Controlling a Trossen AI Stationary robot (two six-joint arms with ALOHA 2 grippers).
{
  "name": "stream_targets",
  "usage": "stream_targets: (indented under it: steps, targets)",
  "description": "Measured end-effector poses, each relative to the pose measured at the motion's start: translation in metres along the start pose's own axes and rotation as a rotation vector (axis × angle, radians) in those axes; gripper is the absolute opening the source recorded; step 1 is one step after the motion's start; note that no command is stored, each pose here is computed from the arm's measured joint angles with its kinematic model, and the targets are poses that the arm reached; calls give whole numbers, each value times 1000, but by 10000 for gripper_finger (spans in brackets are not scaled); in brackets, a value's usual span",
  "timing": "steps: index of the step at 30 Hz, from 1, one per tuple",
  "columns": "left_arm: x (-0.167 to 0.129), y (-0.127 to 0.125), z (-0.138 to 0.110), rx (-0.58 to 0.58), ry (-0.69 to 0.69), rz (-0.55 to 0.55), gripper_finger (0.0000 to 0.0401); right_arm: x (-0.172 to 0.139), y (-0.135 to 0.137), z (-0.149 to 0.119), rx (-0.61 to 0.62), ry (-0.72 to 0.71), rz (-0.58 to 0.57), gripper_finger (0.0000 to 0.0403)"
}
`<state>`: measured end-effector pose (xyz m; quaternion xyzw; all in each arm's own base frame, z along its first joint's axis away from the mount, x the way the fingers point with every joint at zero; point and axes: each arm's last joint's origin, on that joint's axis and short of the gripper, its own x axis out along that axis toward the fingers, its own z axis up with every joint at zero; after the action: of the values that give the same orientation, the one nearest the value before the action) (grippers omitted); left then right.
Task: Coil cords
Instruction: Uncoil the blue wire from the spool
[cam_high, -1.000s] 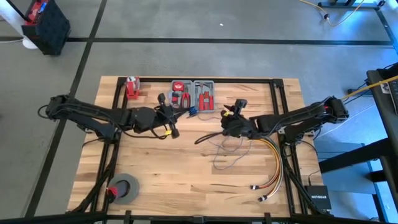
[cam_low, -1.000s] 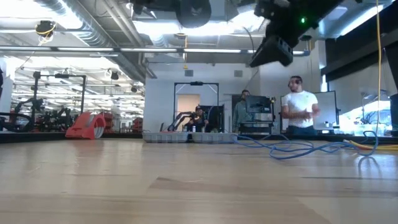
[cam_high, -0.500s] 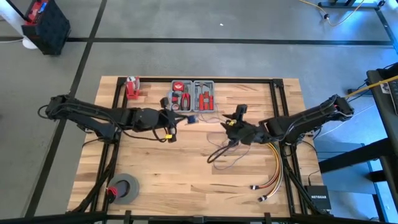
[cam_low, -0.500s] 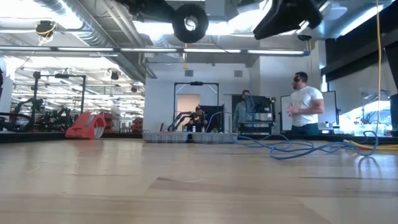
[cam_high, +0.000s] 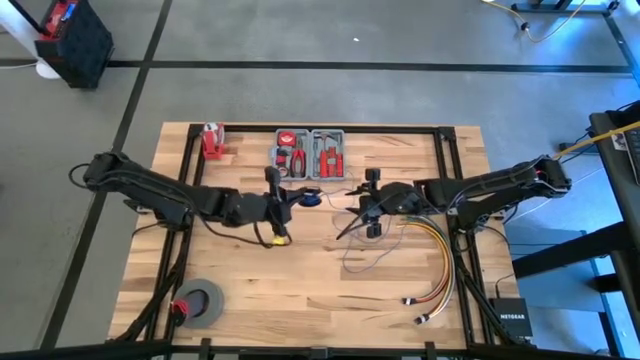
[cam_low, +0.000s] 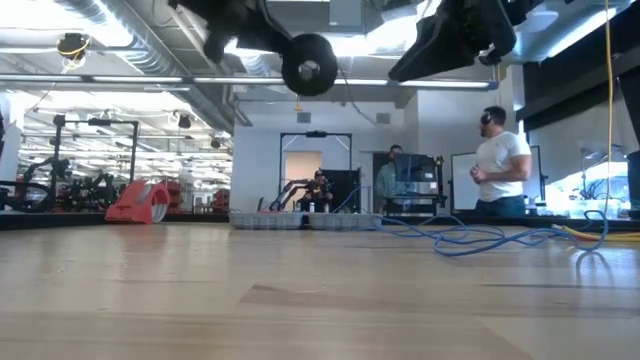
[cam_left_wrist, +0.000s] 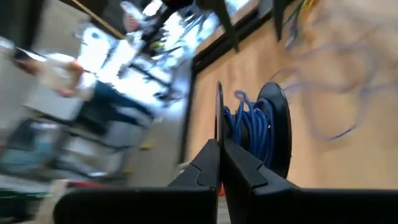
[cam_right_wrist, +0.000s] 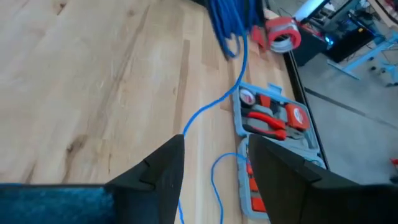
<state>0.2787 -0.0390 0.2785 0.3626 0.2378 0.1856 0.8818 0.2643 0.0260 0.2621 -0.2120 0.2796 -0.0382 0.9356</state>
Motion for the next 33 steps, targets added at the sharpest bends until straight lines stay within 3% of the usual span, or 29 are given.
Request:
stream_targets:
  steps: [3,7,18,20,24,29,33]
  targets:
    - [6,-7,3,97,23,66,0,0,-1,0,2,1,-2,184]
    - [8,-10,9,131,-4,110,0,0,-1,2,12,-22,-9,184]
    - [7,-10,12,97,-25,117,0,35,4,9,68,-125,-37,184]
    - [7,-10,12,96,-25,117,0,40,4,10,59,-130,-99,179]
    - [7,-10,12,96,-24,116,0,42,1,12,51,-130,-194,136]
    - [7,-10,12,90,-24,116,0,42,1,11,34,-123,-204,53]
    - [7,-10,12,86,-24,116,0,42,2,10,70,-111,-192,13]
